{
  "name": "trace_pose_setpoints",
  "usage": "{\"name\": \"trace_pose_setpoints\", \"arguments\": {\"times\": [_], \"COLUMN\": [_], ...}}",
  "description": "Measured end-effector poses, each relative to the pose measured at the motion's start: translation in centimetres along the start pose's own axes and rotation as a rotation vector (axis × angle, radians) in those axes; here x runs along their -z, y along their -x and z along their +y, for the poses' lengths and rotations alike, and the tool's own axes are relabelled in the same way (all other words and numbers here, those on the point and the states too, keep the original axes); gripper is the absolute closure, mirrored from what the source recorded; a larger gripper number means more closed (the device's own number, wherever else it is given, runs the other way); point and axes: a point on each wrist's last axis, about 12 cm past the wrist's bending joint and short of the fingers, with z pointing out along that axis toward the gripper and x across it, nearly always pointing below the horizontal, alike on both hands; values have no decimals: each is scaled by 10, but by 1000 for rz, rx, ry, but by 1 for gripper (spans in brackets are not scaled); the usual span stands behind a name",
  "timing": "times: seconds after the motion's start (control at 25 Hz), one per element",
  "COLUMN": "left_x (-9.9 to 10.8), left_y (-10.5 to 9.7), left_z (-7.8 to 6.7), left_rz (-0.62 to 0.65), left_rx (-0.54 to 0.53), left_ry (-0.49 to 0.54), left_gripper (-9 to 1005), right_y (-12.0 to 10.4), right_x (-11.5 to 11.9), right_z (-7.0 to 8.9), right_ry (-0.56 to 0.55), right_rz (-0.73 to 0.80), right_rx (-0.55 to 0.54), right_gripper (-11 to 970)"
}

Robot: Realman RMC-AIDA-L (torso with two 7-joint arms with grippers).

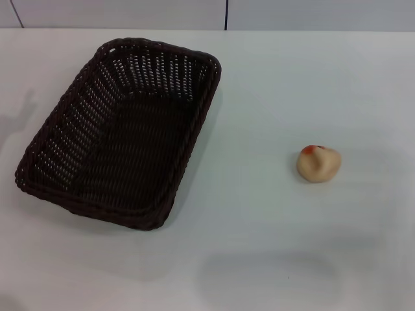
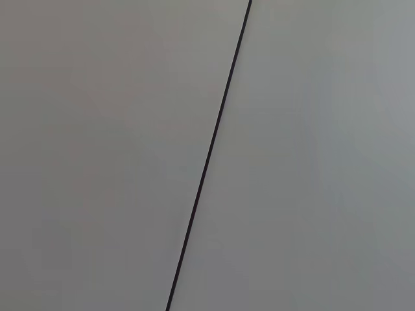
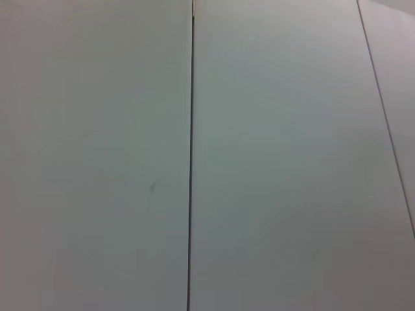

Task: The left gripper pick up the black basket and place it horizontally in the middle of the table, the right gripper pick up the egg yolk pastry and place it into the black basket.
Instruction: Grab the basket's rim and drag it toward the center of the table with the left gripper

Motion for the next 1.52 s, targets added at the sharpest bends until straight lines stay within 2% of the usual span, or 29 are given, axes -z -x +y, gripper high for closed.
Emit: {"name": "trace_pose_setpoints", "arguments": {"times": [0.8, 0.92, 0.96, 1.0, 1.04, 1.08, 1.16, 1.28, 1.4, 1.44, 1.52], "left_x": [-2, -5, -10, -10, -17, -17, -25, -45, -54, -61, -64], "left_y": [0, 2, 6, 6, 12, 12, 18, 38, 47, 56, 60], "left_z": [-1, -1, 2, 2, 7, 7, 11, 11, 10, 8, 7], "left_rz": [-3, -4, 14, 14, 50, 50, 103, 252, 324, 392, 424], "left_rx": [10, 37, 99, 99, 160, 160, 227, 318, 340, 350, 347], "left_ry": [-5, -13, -25, -25, -41, -41, -56, -120, -145, -161, -166], "left_gripper": [184, 189, 190, 192, 193, 195, 198, 203, 208, 209, 213], "right_y": [0, 0, 0, 0, 0, 1, 1, 1, 1, 1, 1], "right_x": [0, 0, 1, 1, 1, 1, 2, 2, 2, 3, 3], "right_z": [0, 0, 0, 0, 0, 0, -1, -1, -1, -1, -2], "right_ry": [0, -1, -3, -3, -3, -4, -7, -8, -9, -8, -9], "right_rz": [-1, 0, 1, 1, 1, 0, -1, -1, -1, 0, 0], "right_rx": [0, -2, -3, -4, -4, -4, -3, -3, -3, -2, -2], "right_gripper": [445, 445, 445, 445, 445, 445, 445, 445, 445, 445, 445]}}
